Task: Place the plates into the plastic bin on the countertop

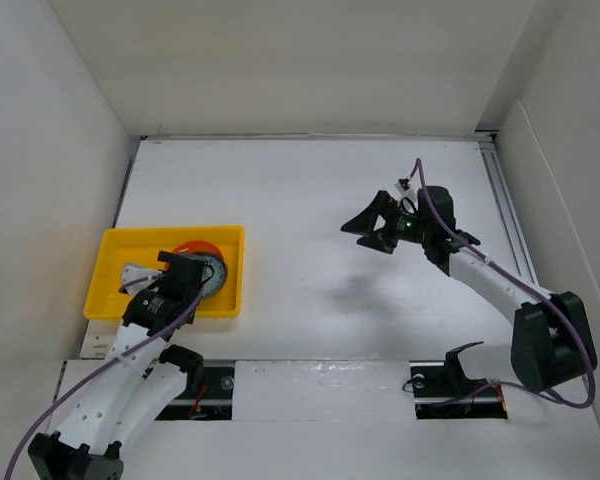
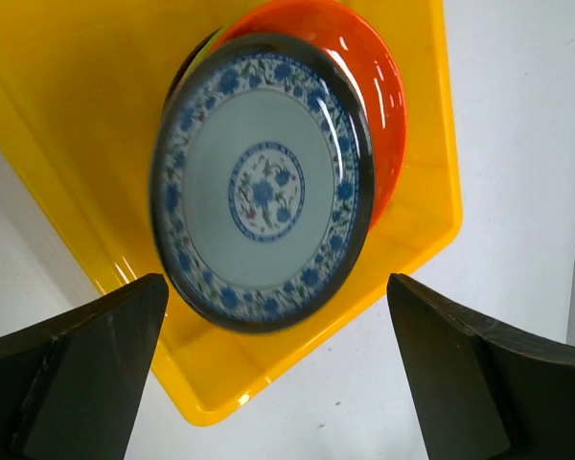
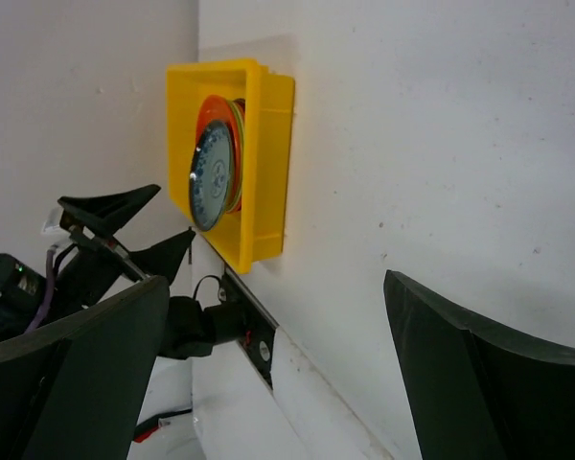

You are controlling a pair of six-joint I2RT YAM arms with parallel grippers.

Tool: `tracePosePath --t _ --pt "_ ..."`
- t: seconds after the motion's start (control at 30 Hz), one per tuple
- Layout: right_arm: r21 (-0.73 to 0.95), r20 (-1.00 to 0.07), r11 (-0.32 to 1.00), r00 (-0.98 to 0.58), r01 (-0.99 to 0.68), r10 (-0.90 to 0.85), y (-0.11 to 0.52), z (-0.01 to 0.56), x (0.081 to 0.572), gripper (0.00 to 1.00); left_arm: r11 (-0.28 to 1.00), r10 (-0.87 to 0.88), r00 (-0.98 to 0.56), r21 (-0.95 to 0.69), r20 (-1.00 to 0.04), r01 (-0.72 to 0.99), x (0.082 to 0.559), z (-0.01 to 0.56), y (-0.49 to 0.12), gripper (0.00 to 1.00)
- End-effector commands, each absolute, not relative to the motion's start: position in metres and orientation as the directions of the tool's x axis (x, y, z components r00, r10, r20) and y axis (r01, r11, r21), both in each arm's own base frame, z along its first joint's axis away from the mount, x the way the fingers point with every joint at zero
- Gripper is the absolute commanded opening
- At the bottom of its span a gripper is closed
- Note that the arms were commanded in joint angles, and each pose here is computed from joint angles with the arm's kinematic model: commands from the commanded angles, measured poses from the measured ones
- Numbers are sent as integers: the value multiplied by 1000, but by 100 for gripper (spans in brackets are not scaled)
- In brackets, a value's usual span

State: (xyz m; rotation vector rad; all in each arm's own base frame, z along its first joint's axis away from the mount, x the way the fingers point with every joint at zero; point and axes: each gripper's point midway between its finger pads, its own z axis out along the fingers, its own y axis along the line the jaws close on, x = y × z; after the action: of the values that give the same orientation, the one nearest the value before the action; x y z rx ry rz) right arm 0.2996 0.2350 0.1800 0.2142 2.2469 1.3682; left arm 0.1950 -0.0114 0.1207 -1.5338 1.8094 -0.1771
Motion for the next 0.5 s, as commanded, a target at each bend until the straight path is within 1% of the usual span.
tracePosePath --t 0.0,0.1,0.13,0.27,0.3,0.33,0.37,0.4,0.43,0.47 --pt "874 -372 448 -852 -188 369 233 199 293 100 188 -877 156 -624 -454 -759 212 153 4 100" --pt "874 -387 435 -850 -215 358 234 216 281 100 250 -876 94 -611 -474 -752 220 168 -4 100" --pt "865 -416 442 -833 -239 364 231 223 279 100 264 -872 83 -607 -482 -750 222 172 -5 100" --pt "839 -474 457 -809 -295 349 229 247 266 100 313 -856 42 -581 -515 -752 230 183 -8 100" --pt "831 -473 480 -811 -280 345 228 246 262 100 331 -859 21 -585 -512 -741 232 187 -12 100" --pt "819 -495 489 -800 -300 339 229 256 260 100 362 -855 -7 -586 -519 -725 238 192 -17 100" --pt "781 -551 535 -761 -323 344 223 262 262 100 453 -838 -84 -601 -539 -658 249 206 -30 100" --pt "766 -568 541 -761 -348 315 225 269 253 100 516 -818 -141 -601 -558 -610 257 214 -39 100" --pt "726 -583 612 -753 -314 305 222 264 248 100 571 -798 -194 -612 -571 -547 262 224 -50 100" --pt "680 -657 635 -689 -366 307 218 292 243 100 687 -717 -276 -582 -640 -436 276 236 -63 100"
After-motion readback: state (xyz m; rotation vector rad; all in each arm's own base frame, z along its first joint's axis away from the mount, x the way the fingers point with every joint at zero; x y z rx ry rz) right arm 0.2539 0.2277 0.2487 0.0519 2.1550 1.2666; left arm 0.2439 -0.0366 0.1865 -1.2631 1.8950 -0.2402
